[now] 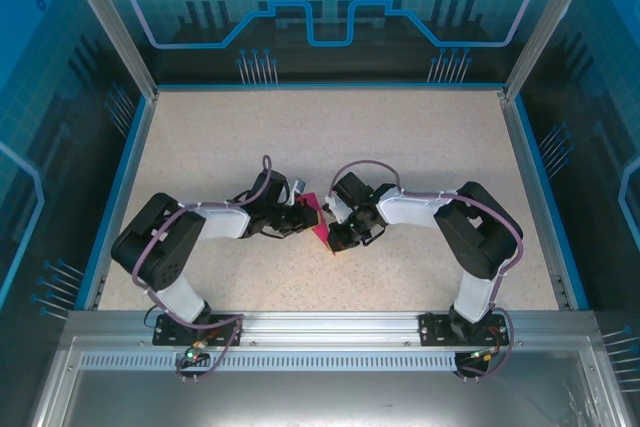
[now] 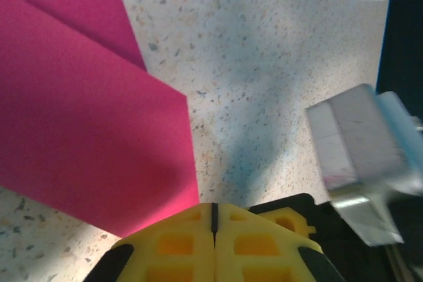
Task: Fold a paper plane with a square sheet of paper (pick it up from the middle)
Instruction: Fold the wing for the fifth time at the center of the table.
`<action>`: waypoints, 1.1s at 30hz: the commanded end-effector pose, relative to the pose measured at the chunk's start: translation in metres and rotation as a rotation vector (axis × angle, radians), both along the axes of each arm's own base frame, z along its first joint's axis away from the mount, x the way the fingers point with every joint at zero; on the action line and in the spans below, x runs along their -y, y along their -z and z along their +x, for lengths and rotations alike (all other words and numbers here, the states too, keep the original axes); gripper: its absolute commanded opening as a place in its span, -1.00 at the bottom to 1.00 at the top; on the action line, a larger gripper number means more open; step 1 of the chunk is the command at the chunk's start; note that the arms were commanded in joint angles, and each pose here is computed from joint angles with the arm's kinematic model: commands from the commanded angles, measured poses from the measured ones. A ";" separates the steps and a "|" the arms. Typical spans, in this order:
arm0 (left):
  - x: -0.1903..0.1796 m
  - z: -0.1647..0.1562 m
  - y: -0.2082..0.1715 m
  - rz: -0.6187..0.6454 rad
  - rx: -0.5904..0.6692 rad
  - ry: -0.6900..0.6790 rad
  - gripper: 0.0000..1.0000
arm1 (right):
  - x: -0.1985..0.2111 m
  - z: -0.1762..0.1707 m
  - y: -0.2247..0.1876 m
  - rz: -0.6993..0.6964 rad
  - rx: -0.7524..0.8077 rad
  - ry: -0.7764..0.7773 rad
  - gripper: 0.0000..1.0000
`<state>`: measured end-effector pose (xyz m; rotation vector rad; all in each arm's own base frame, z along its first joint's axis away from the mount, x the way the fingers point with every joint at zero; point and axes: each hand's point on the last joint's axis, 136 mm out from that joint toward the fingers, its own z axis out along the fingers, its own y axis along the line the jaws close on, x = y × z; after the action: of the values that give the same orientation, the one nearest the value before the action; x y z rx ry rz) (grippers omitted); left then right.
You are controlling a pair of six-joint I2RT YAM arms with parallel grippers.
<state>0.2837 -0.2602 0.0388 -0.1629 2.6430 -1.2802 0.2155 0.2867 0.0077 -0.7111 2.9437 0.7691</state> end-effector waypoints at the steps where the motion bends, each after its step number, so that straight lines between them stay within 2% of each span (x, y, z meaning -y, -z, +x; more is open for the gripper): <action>1: 0.012 -0.010 0.008 -0.032 -0.029 0.042 -0.87 | 0.069 -0.038 0.048 -0.330 -0.120 0.029 -1.00; 5: 0.013 -0.011 0.015 -0.023 -0.033 0.040 -0.87 | 0.069 -0.039 0.049 -0.331 -0.125 0.027 -1.00; 11: -0.001 -0.002 0.035 0.084 -0.025 -0.002 -0.86 | 0.071 -0.039 0.051 -0.341 -0.126 0.027 -1.00; 16: -0.031 0.014 0.051 0.137 -0.041 -0.089 -0.87 | 0.074 -0.041 0.054 -0.347 -0.133 0.028 -1.00; 23: -0.081 0.045 0.060 0.142 -0.056 -0.230 -0.87 | 0.076 -0.041 0.057 -0.347 -0.138 0.033 -1.00; 28: -0.108 0.069 0.053 0.132 -0.065 -0.333 -0.87 | 0.077 -0.042 0.057 -0.341 -0.145 0.036 -1.00; 33: -0.124 0.090 0.044 0.140 -0.053 -0.375 -0.87 | 0.076 -0.041 0.056 -0.335 -0.147 0.037 -1.00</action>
<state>0.3521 -0.1796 0.0148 -0.5273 2.5725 -1.2290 0.2145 0.2861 0.0061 -0.7049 2.9469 0.7745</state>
